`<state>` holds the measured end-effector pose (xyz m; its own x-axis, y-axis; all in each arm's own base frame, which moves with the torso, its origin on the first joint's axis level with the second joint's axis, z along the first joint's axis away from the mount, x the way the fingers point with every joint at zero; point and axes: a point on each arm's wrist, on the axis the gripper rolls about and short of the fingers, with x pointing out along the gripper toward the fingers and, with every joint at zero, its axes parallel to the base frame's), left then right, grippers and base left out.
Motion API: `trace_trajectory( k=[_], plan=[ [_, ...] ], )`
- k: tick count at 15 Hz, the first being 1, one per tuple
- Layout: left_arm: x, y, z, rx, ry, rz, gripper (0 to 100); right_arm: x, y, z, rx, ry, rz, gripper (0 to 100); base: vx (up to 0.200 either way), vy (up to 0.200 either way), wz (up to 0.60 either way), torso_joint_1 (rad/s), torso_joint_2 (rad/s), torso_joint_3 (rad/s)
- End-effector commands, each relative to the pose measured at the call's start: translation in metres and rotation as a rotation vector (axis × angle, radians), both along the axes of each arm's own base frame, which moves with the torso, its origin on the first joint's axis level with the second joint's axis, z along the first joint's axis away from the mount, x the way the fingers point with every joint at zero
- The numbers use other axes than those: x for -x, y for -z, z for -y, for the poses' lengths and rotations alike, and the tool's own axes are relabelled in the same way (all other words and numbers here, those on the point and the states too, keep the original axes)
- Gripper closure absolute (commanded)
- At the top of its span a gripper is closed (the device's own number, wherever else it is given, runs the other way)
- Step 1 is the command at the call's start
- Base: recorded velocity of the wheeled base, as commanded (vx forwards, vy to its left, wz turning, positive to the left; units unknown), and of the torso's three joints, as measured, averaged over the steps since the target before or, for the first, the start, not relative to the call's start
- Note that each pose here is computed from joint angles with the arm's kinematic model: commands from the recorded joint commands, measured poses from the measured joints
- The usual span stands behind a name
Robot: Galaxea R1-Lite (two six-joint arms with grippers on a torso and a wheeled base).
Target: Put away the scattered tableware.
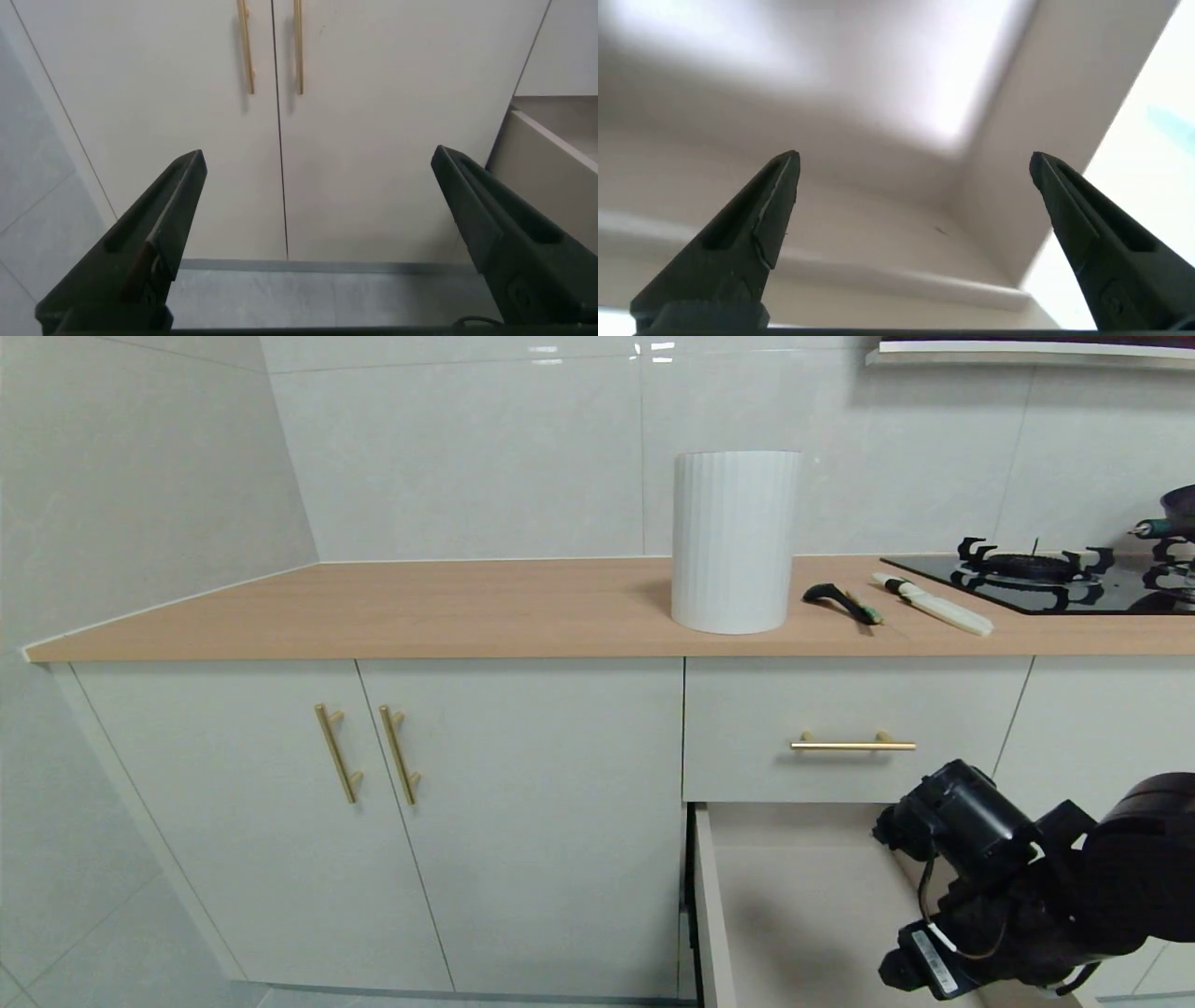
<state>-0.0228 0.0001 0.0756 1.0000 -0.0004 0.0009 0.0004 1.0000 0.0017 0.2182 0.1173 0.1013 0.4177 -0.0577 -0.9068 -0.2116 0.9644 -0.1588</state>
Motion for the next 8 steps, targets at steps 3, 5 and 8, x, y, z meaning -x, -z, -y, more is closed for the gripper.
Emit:
trace_trajectory(
  k=[3, 5, 8],
  plan=[
    [0.000, 0.000, 0.000, 0.002, 0.000, 0.001, 0, -0.002, -0.039, -0.001, -0.223, 0.026, 0.106, 0, 0.000, 0.000, 0.00, 0.000, 0.00, 0.000],
    [0.000, 0.000, 0.000, 0.000, 0.000, 0.001, 0, -0.004, -0.051, -0.003, -0.300, 0.027, 0.176, 0, 0.000, 0.000, 0.00, 0.000, 0.00, 0.000],
    [0.000, 0.000, 0.000, 0.000, 0.000, 0.001, 0, -0.007, -0.051, 0.000, -0.303, 0.038, 0.185, 0, 0.000, 0.000, 0.00, 0.000, 0.00, 0.000]
  ],
)
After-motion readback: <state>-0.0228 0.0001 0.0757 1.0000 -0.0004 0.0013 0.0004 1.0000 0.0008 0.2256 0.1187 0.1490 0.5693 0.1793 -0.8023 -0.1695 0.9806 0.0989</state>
